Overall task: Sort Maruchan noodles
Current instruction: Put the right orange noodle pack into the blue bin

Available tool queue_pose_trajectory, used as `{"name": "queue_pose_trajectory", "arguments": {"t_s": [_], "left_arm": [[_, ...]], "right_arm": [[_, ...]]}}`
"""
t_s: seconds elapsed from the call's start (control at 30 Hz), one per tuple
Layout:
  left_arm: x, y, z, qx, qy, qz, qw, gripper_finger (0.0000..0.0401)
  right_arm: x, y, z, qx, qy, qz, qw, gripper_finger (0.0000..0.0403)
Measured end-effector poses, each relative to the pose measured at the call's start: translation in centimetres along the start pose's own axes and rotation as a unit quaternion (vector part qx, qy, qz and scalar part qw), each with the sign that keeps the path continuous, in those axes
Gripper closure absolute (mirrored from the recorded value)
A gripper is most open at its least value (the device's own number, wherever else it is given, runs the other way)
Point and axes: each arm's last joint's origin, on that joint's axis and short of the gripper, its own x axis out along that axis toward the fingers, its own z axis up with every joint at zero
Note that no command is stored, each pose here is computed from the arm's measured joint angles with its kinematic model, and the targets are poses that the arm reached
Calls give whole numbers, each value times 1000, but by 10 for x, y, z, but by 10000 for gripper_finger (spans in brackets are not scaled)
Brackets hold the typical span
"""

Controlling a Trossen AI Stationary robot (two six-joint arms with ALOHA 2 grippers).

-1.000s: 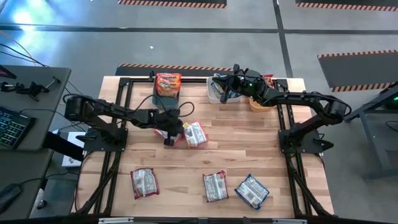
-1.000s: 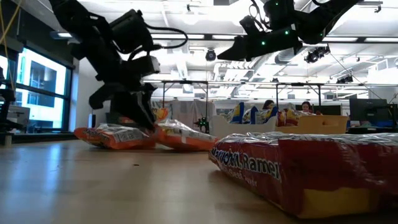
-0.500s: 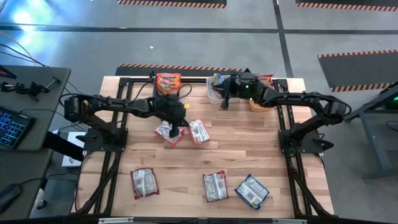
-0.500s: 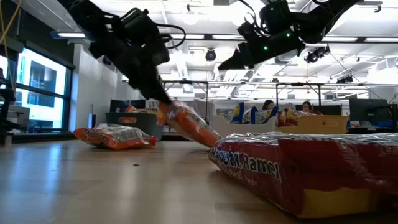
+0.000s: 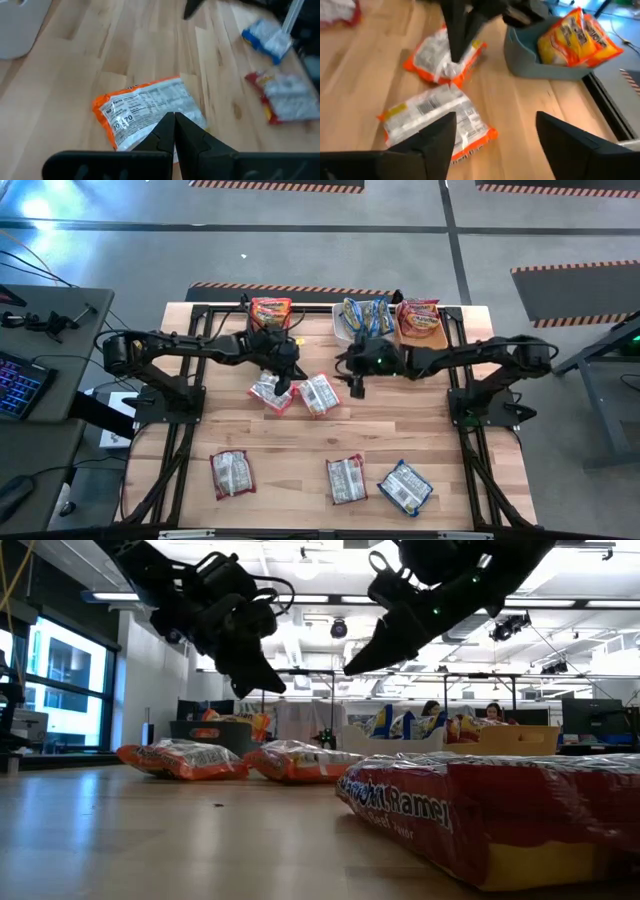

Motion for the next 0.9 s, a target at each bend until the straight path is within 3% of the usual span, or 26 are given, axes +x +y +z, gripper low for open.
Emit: {"name": "queue_pose_trajectory", "arguments": {"t_s": [0.2, 0.43, 0.57, 0.73, 0.9], "left_arm": [[12, -20, -17, 110, 85, 57, 989, 350], [24, -25, -29, 123, 130, 72, 981, 231], [40, -17, -37, 145, 143, 85, 975, 185], [59, -7, -43, 172, 148, 126, 966, 167], [71, -5, -43, 197, 164, 117, 960, 178]], "right_arm": [[0, 6, -2, -10, 22, -21, 999, 142], [0, 6, -2, -11, 18, -22, 1000, 142], [0, 6, -2, -20, 18, -21, 999, 142], [1, 5, -1, -21, 17, -22, 999, 142], [1, 3, -2, -22, 17, -25, 999, 142]]}}
